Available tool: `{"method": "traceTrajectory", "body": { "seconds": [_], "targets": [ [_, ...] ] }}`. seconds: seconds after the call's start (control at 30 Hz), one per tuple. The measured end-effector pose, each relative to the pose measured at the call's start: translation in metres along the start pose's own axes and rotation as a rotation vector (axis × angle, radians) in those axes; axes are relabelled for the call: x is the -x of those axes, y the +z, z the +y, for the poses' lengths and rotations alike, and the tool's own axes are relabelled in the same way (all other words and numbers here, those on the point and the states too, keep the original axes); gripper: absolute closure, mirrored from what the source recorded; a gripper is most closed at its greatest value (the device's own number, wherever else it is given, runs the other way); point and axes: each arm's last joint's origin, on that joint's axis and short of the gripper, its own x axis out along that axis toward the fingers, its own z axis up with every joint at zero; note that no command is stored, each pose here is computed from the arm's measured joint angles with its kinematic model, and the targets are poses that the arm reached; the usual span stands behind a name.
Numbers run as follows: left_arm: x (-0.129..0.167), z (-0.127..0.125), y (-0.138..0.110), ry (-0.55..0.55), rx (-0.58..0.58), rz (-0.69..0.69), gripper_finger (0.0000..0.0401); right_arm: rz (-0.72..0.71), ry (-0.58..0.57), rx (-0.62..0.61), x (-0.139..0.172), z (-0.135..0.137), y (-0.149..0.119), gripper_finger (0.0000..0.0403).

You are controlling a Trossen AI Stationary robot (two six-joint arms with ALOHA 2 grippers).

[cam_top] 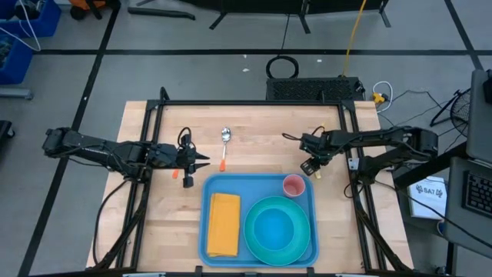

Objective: Set up tray
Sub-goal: Move the yellow knife to the center of the table

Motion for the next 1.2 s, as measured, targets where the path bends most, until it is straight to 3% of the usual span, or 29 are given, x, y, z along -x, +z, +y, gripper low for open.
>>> {"method": "traceTrajectory", "body": {
  "seconds": [0.13, 0.17, 0.33, 0.47, 0.7, 0.97, 1.2],
  "targets": [
    [0.0, 0.0, 0.0, 0.0, 0.004, 0.0, 0.0313, -0.016, -0.002, 0.046, 0.002, -0.001, 0.0, 0.0362],
    [0.0, 0.0, 0.0, 0.0, 0.004, 0.0, 0.0313, -0.027, -0.004, 0.062, 0.003, -0.002, 0.001, 0.0365],
    [0.0, 0.0, 0.0, 0.0, 0.004, 0.0, 0.0313, -0.109, -0.03, 0.093, 0.009, -0.003, 0.001, 0.0365],
    [0.0, 0.0, 0.0, 0.0, 0.007, 0.0, 0.0313, -0.271, -0.063, 0.106, 0.021, -0.003, 0.005, 0.0365],
    [0.0, 0.0, 0.0, 0.001, 0.008, -0.001, 0.0313, -0.476, 0.037, 0.134, 0.061, 0.005, 0.014, 0.0365],
    [0.0, 0.0, 0.0, 0.001, 0.018, -0.001, 0.0313, -0.655, 0.14, 0.237, 0.122, 0.034, 0.03, 0.0365],
    [0.0, 0.0, 0.0, 0.001, 0.019, -0.001, 0.0313, -0.694, 0.213, 0.372, 0.157, 0.08, 0.037, 0.0365]
  ]
}}
